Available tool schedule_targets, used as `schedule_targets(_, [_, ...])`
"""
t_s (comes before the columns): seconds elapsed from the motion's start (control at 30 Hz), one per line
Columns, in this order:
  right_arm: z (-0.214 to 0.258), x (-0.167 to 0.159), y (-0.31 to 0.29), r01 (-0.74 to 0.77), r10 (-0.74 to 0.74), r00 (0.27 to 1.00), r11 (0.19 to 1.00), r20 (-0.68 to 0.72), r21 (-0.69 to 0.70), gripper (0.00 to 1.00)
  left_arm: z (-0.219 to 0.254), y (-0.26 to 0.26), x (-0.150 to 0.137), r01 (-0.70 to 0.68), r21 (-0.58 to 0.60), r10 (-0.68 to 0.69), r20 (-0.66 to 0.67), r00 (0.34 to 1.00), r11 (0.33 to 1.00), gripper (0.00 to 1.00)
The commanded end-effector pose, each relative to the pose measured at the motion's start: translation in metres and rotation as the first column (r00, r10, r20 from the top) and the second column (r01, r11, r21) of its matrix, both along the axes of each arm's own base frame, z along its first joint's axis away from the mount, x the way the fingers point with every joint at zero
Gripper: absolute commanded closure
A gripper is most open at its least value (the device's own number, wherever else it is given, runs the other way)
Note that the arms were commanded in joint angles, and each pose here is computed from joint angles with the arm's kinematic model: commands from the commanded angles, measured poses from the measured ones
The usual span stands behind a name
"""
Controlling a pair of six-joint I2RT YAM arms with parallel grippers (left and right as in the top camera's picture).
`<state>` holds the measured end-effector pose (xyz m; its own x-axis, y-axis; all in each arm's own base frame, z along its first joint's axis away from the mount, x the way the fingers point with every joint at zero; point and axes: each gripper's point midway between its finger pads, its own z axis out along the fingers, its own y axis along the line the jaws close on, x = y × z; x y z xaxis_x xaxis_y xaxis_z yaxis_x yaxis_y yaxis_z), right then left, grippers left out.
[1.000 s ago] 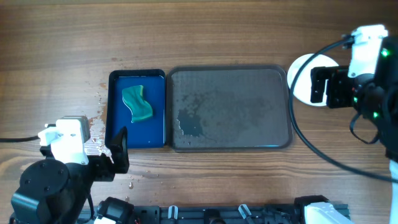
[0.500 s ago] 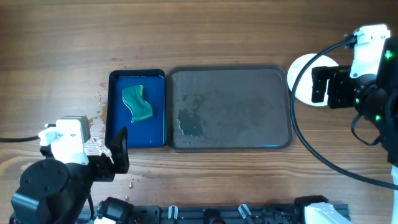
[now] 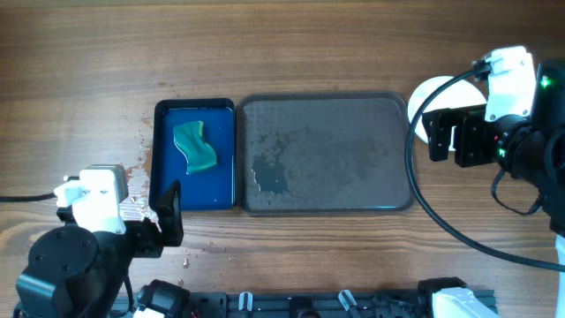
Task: Clean dirty plates on tray and stack at the side
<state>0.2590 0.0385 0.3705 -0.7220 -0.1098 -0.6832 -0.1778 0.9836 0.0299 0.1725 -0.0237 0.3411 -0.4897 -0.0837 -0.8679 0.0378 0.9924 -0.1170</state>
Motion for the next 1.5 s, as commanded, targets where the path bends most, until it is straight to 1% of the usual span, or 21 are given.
schedule_targets(0.0, [0.004, -0.001, -0.001, -0.005, 0.005, 1.0, 1.0, 0.016, -0.015, 0.0, 0.002, 0.001, 0.0, -0.011, -0.007, 0.011, 0.006, 1.0, 1.0, 0.0])
schedule_targets(0.3, [0.007, 0.002, 0.001, -0.011, 0.011, 0.999, 1.0, 0.034, -0.002, 0.0, 0.002, 0.001, 0.0, -0.011, -0.007, 0.011, 0.006, 1.0, 1.0, 0.0])
schedule_targets(0.43, [0.034, 0.005, 0.004, -0.022, 0.019, 0.986, 1.0, 0.165, 0.017, 0.0, 0.002, 0.001, 0.0, -0.011, -0.007, 0.011, 0.006, 1.0, 1.0, 0.0])
schedule_targets(0.57, [0.063, -0.013, 0.005, -0.039, 0.024, 0.94, 0.999, 0.341, 0.038, 0.0, 0.002, 0.001, 0.0, -0.011, -0.007, 0.011, 0.006, 1.0, 1.0, 0.0])
schedule_targets(0.63, [0.066, -0.024, 0.004, -0.048, 0.024, 0.902, 0.998, 0.431, 0.046, 0.0, 0.002, 0.001, 0.0, -0.011, -0.007, 0.011, 0.006, 1.0, 1.0, 0.0])
schedule_targets(0.73, [0.049, -0.041, 0.003, -0.046, -0.005, 0.847, 0.995, 0.531, 0.084, 0.0, 0.002, 0.001, 0.0, -0.011, -0.007, 0.011, 0.006, 1.0, 1.0, 0.0])
schedule_targets(0.77, [0.035, -0.047, 0.003, -0.045, -0.034, 0.817, 0.991, 0.575, 0.123, 0.0, 0.002, 0.001, 0.0, -0.011, -0.007, 0.011, 0.006, 1.0, 1.0, 0.0])
schedule_targets(0.83, [0.016, -0.053, 0.003, -0.056, -0.06, 0.781, 0.985, 0.622, 0.165, 0.0, 0.002, 0.001, 0.0, -0.011, -0.007, 0.011, 0.006, 1.0, 1.0, 0.0])
schedule_targets(0.87, [0.009, -0.055, 0.006, -0.075, -0.051, 0.762, 0.983, 0.646, 0.167, 0.0, 0.002, 0.001, 0.0, -0.011, -0.007, 0.011, 0.006, 1.0, 1.0, 0.0])
schedule_targets(0.93, [-0.009, -0.06, 0.011, -0.128, -0.027, 0.696, 0.979, 0.717, 0.161, 0.0, 0.002, 0.001, 0.0, -0.011, -0.007, 0.011, 0.006, 1.0, 1.0, 0.0])
schedule_targets(1.07, [-0.041, -0.062, 0.019, -0.19, -0.002, 0.616, 0.97, 0.788, 0.152, 0.0, 0.002, 0.001, 0.0, -0.011, -0.007, 0.011, 0.006, 1.0, 1.0, 0.0])
schedule_targets(1.27, [-0.078, -0.058, 0.022, -0.212, 0.001, 0.57, 0.966, 0.822, 0.145, 0.0, 0.002, 0.001, 0.0, -0.011, -0.007, 0.011, 0.006, 1.0, 1.0, 0.0])
schedule_targets(1.47, [-0.093, -0.048, 0.026, -0.235, 0.013, 0.546, 0.962, 0.838, 0.138, 0.0, 0.002, 0.001, 0.0, -0.011, -0.007, 0.011, 0.006, 1.0, 1.0, 0.0])
